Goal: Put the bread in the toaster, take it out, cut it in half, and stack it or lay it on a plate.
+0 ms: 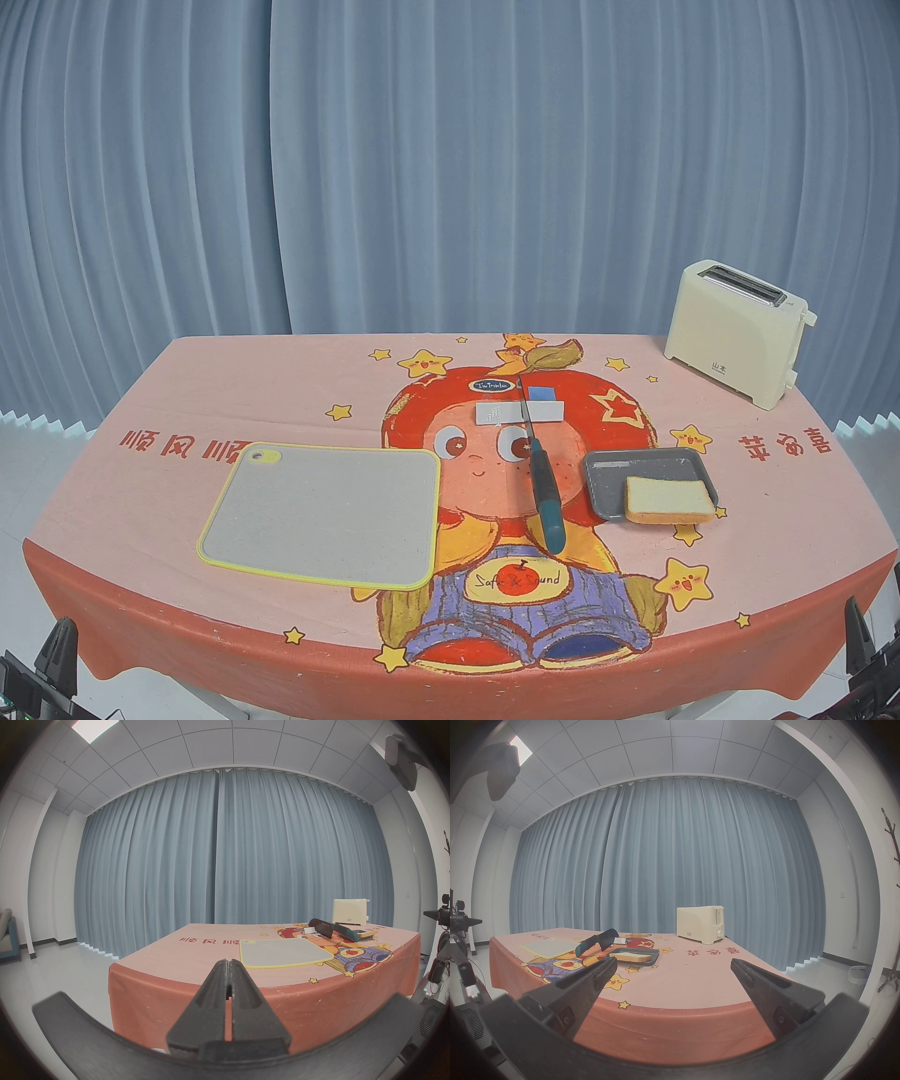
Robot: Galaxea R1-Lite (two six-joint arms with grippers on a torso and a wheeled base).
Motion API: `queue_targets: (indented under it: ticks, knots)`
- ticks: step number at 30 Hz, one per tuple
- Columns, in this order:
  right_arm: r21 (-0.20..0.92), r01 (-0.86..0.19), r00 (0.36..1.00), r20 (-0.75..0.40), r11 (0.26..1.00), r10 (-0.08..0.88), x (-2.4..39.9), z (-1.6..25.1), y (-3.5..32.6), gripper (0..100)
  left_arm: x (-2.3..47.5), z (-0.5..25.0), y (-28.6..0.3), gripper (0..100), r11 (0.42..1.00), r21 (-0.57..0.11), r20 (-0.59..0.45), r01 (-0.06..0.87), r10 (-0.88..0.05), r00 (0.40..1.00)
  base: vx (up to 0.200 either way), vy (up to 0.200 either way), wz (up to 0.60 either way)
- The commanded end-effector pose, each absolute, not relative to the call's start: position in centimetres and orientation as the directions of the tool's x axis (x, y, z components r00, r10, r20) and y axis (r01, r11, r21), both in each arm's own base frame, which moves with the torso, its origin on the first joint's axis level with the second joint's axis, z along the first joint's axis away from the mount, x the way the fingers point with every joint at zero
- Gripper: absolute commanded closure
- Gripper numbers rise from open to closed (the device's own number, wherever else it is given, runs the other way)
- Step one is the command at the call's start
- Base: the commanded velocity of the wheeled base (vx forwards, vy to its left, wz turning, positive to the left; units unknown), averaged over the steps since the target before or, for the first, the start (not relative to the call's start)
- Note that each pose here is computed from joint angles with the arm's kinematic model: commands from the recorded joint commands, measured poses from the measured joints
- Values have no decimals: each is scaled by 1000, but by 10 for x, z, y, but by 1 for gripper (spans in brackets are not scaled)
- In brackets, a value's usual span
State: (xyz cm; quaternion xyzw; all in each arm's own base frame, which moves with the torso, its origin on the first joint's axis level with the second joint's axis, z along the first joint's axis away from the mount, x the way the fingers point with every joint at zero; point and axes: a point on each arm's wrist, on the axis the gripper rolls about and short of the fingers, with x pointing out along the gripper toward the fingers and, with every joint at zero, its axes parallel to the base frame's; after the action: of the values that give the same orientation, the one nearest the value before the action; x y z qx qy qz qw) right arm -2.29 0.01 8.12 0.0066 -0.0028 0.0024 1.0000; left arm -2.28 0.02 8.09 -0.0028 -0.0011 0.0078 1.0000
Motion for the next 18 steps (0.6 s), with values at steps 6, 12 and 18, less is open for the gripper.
queue_targets:
  ticks: [6,12,18]
  knots:
    - [12,-5,1000,5,1000,5,-23,76,0,0,-21,76,0,100,1000,-6,-17,-15,15,1000,0,0,0]
    - [11,-3,1000,5,1000,3,-23,76,0,0,-21,76,0,100,1000,-6,-17,-15,15,1000,0,0,0]
    - [3,-2,1000,5,1000,2,-23,76,0,0,-21,76,0,100,1000,-6,-17,-15,15,1000,0,0,0]
